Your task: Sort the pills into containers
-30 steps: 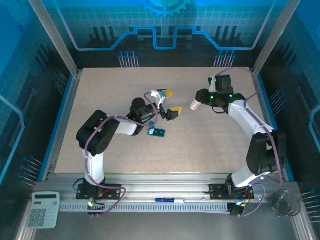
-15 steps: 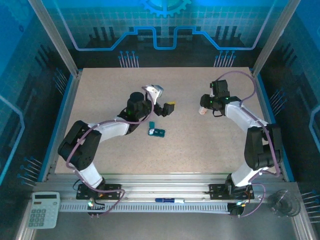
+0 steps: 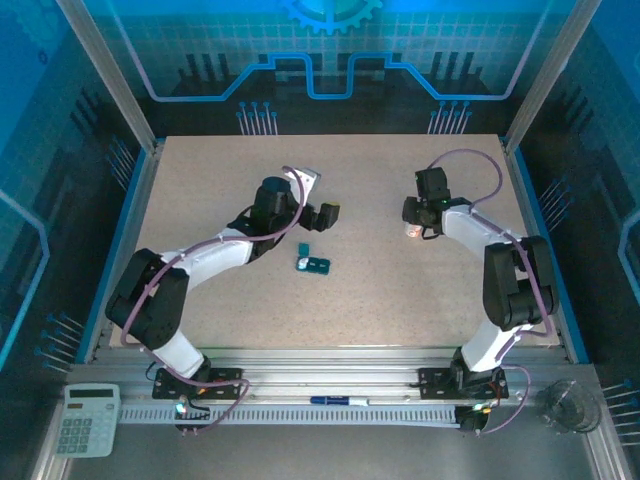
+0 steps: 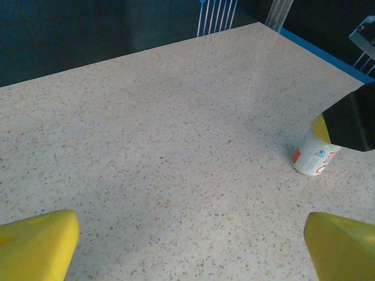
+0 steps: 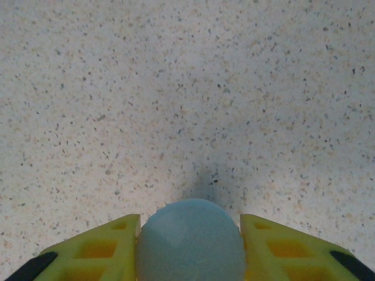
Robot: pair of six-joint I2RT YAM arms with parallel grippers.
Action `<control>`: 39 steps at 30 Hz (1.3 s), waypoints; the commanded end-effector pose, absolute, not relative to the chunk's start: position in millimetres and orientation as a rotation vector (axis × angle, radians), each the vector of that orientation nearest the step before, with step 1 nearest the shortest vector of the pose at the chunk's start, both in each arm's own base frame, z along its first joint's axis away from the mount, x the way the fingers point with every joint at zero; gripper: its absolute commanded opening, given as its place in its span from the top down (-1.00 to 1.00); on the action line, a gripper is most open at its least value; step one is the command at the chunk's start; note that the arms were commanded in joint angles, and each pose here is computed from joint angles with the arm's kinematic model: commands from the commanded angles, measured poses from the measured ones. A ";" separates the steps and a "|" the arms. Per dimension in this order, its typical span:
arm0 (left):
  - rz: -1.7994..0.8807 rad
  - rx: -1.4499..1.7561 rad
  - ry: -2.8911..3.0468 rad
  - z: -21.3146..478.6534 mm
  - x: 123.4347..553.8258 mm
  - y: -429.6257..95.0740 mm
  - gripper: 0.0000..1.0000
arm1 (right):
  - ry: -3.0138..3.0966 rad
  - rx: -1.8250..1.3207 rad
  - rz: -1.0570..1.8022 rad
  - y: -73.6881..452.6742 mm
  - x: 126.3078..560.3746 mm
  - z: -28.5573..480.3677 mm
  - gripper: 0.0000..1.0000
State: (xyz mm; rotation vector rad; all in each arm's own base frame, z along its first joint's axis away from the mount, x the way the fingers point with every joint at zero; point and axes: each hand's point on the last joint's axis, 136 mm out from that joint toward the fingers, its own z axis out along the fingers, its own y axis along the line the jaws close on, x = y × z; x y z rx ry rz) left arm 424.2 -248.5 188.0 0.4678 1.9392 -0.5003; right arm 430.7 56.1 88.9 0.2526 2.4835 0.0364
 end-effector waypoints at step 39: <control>-0.292 -0.261 1.903 223.5 439.4 -88.3 -0.98 | 2.394 -0.931 0.609 291.0 332.4 81.2 -0.65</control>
